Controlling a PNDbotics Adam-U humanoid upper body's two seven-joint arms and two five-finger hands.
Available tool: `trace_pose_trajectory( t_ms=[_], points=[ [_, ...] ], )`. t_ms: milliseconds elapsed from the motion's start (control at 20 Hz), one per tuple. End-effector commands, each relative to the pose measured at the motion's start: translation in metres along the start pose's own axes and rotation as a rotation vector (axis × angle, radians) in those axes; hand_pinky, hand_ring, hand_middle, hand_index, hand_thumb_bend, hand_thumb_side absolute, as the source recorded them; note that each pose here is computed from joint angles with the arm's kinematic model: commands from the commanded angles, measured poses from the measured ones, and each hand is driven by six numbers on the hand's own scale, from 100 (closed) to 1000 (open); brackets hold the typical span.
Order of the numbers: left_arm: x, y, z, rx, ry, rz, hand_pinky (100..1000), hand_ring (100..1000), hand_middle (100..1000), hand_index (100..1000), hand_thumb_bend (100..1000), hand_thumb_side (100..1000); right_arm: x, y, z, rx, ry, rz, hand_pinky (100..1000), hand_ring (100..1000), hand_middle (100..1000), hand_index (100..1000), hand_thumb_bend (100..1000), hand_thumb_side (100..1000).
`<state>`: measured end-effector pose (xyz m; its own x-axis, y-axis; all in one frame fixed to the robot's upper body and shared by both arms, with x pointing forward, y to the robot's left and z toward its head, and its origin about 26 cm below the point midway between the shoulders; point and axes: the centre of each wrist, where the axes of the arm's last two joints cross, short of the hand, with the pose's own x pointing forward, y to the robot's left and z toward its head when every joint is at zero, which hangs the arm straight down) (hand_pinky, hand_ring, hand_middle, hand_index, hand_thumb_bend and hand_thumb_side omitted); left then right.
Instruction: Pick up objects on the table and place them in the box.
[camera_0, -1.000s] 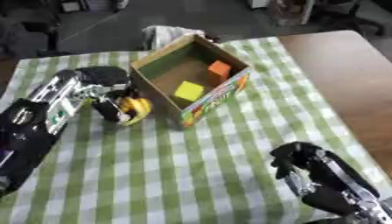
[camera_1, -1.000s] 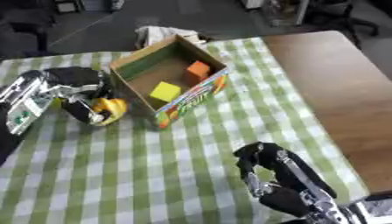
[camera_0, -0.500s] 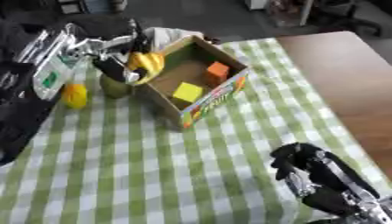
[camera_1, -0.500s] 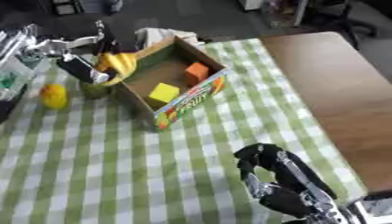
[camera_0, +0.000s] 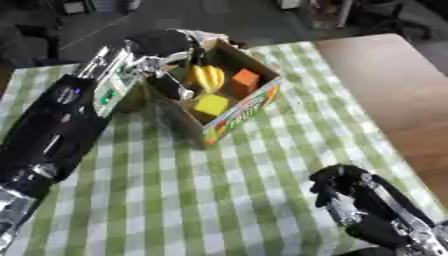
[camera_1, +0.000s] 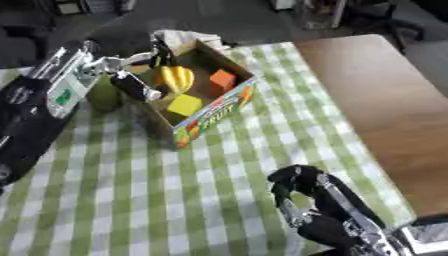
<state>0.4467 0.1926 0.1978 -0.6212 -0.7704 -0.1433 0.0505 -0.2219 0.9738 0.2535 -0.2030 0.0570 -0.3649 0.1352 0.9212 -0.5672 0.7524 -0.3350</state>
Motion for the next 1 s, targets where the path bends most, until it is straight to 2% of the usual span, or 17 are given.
trace_pose_trajectory(
  t_ms=[50, 350, 600, 800, 1000],
  points=[
    [0.002, 0.006, -0.003, 0.018, -0.001, -0.036, 691, 627, 684, 849, 320, 295, 0.004, -0.002, -0.002, 0.006, -0.016, 0.013, 693, 466, 522, 689, 100, 341],
    [-0.004, -0.003, -0.001, -0.009, 0.031, -0.047, 708, 660, 729, 876, 349, 307, 0.004, -0.002, -0.001, 0.004, -0.013, 0.013, 693, 466, 522, 688, 100, 342],
    [-0.018, 0.010, 0.017, 0.053, 0.069, -0.021, 702, 652, 713, 864, 271, 268, 0.003, -0.003, 0.000, -0.004, -0.009, 0.015, 692, 466, 522, 688, 100, 343],
    [-0.044, 0.026, 0.048, 0.116, 0.153, 0.014, 710, 657, 712, 864, 265, 258, 0.002, -0.004, 0.001, -0.010, -0.003, 0.018, 693, 466, 522, 688, 100, 346],
    [-0.081, 0.020, 0.083, 0.059, 0.294, 0.053, 726, 677, 735, 874, 313, 283, 0.001, -0.004, 0.003, -0.014, 0.003, 0.022, 693, 466, 522, 688, 100, 345]
  ],
)
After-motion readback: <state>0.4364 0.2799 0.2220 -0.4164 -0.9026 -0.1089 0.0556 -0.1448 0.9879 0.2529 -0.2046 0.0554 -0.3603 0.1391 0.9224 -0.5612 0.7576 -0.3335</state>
